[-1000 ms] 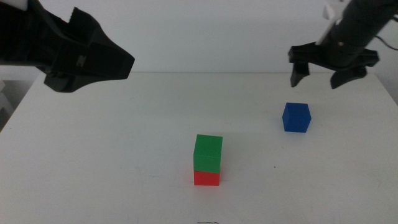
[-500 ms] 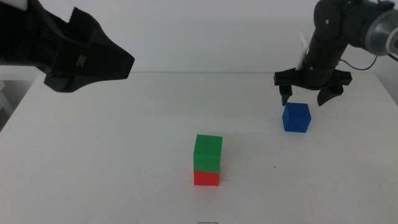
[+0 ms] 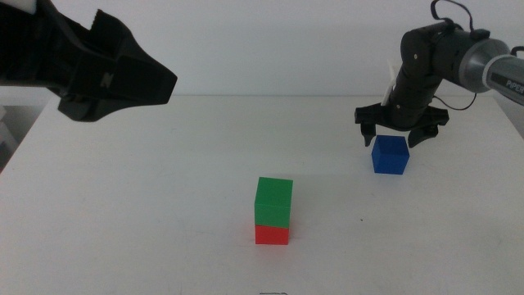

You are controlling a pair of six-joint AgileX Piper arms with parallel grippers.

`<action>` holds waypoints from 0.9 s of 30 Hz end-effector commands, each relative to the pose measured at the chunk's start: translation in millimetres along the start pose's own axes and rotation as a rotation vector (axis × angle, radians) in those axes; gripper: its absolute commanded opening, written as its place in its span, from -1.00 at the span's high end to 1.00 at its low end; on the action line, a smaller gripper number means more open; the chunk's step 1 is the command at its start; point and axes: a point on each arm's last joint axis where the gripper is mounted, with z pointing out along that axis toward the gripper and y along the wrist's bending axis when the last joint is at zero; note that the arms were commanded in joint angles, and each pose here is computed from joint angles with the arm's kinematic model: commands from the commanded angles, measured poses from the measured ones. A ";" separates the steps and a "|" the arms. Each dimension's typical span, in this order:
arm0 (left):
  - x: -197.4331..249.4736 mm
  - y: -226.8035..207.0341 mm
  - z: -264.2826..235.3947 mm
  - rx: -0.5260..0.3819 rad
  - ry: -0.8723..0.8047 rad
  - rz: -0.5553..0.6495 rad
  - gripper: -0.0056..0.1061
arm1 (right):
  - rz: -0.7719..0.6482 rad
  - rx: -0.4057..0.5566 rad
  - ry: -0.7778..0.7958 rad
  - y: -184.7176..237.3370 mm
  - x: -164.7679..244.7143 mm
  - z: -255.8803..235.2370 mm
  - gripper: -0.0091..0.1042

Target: Stack red cubes first, then green, then blue cubes in a specific spot.

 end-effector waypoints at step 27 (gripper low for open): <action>-8.8 -1.8 -11.2 0.002 -0.095 -0.005 -0.76 | -0.031 0.028 -0.030 -7.5 -6.1 -30.5 0.87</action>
